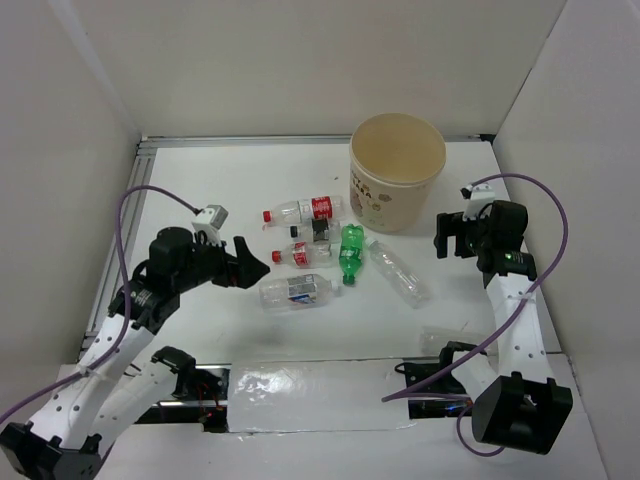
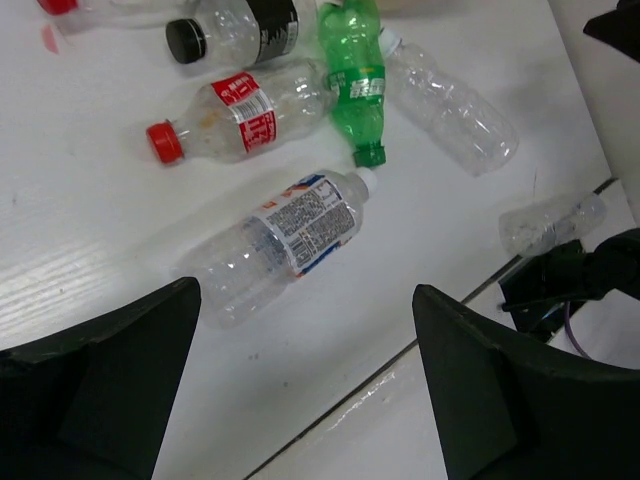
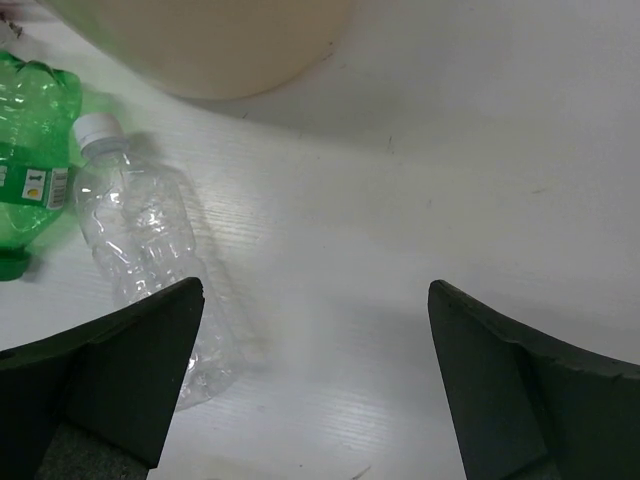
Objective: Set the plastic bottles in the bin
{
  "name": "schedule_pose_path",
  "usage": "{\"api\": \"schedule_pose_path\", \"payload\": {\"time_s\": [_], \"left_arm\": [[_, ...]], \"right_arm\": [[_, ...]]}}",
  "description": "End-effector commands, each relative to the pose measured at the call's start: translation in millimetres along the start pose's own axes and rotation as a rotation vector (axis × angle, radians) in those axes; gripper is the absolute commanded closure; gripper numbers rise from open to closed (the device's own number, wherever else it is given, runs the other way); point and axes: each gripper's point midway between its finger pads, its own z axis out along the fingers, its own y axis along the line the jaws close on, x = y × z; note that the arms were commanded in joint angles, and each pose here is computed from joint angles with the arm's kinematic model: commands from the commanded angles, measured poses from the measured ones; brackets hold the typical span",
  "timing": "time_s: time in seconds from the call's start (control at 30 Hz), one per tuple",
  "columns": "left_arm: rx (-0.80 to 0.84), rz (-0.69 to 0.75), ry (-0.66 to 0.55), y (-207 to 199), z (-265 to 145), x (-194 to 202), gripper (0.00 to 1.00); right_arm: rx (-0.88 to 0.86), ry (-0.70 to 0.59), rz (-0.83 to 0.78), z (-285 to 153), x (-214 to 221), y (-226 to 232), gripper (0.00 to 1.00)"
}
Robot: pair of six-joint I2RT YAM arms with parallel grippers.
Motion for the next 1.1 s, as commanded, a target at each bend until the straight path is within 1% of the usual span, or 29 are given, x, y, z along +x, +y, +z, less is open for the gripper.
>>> {"api": "schedule_pose_path", "payload": {"time_s": [0.0, 0.07, 0.1, 0.13, 0.2, 0.23, 0.27, 0.3, 0.33, 0.37, 0.4, 0.43, 0.47, 0.5, 0.53, 0.57, 0.6, 0.63, 0.67, 0.73, 0.83, 0.87, 0.97, 1.0, 1.03, 1.07], "left_arm": [[0.066, 0.050, 0.015, -20, -2, -6, 0.00], [0.066, 0.057, 0.041, -23, 0, -6, 0.00], [0.066, 0.056, 0.063, -23, 4, -2, 0.00], [0.052, 0.066, 0.060, -21, 2, -4, 0.00], [0.058, 0.079, 0.089, -26, 6, 2, 0.01], [0.058, 0.094, 0.091, -27, 6, 3, 0.05], [0.066, 0.099, 0.103, -31, 8, 4, 0.11], [0.074, 0.103, 0.119, -33, 10, 7, 0.18], [0.090, 0.114, 0.161, -38, 15, 17, 0.37], [0.094, 0.124, 0.169, -42, 17, 18, 0.44], [0.099, 0.136, 0.179, -47, 19, 20, 0.45], [0.124, 0.166, 0.221, -58, 19, 32, 0.45], [0.096, 0.181, 0.227, -59, 22, 34, 0.35], [0.085, 0.207, 0.248, -65, 26, 38, 0.25], [0.106, 0.256, 0.297, -81, 23, 56, 0.17], [0.053, 0.283, 0.279, -81, 26, 55, 0.06], [0.036, 0.307, 0.294, -84, 28, 62, 0.04], [0.006, 0.336, 0.335, -83, 34, 77, 0.01], [-0.009, 0.385, 0.338, -90, 34, 85, 0.00], [-0.049, 0.406, 0.372, -89, 41, 101, 0.00], [-0.089, 0.408, 0.364, -85, 47, 106, 0.00], [-0.110, 0.417, 0.373, -79, 50, 110, 0.00], [-0.174, 0.401, 0.335, -68, 53, 107, 0.00], [-0.175, 0.401, 0.334, -68, 53, 107, 0.00], [-0.179, 0.400, 0.318, -68, 52, 103, 0.00], [-0.187, 0.394, 0.326, -64, 52, 107, 0.00]], "right_arm": [[-0.028, -0.043, -0.051, -8, -20, 2, 0.00], [-0.070, -0.046, -0.072, -8, -20, 9, 0.00], [-0.086, -0.048, -0.108, -10, -19, 11, 0.00], [-0.107, -0.036, -0.128, -11, -15, 14, 0.00], [-0.178, -0.027, -0.170, -13, -10, 25, 0.00], [-0.198, -0.037, -0.197, -13, -11, 28, 0.00], [-0.231, -0.039, -0.216, -16, -12, 33, 0.00], [-0.304, -0.052, -0.225, -19, -11, 46, 0.07], [-0.349, -0.041, -0.247, -22, -12, 51, 0.15], [-0.397, -0.034, -0.260, -24, -11, 60, 0.21], [-0.436, -0.022, -0.266, -25, -9, 68, 0.23], [-0.467, 0.010, -0.262, -24, -2, 76, 0.23], [-0.470, 0.031, -0.268, -21, -2, 79, 0.22], [-0.503, 0.052, -0.299, -20, 4, 94, 0.19], [-0.465, 0.092, -0.314, -13, 11, 92, 0.11], [-0.473, 0.116, -0.327, -7, 18, 104, 0.07], [-0.441, 0.124, -0.326, -2, 17, 102, 0.04], [-0.424, 0.151, -0.324, 2, 24, 98, 0.02], [-0.407, 0.177, -0.322, 11, 27, 97, 0.01], [-0.379, 0.204, -0.345, 21, 28, 98, 0.01], [-0.369, 0.291, -0.353, 38, 47, 107, 0.01], [-0.363, 0.284, -0.364, 44, 45, 111, 0.01], [-0.394, 0.349, -0.414, 55, 73, 132, 0.01], [-0.395, 0.349, -0.414, 55, 73, 133, 0.01], [-0.379, 0.346, -0.444, 56, 75, 135, 0.01], [-0.368, 0.352, -0.463, 61, 80, 137, 0.01]]}}
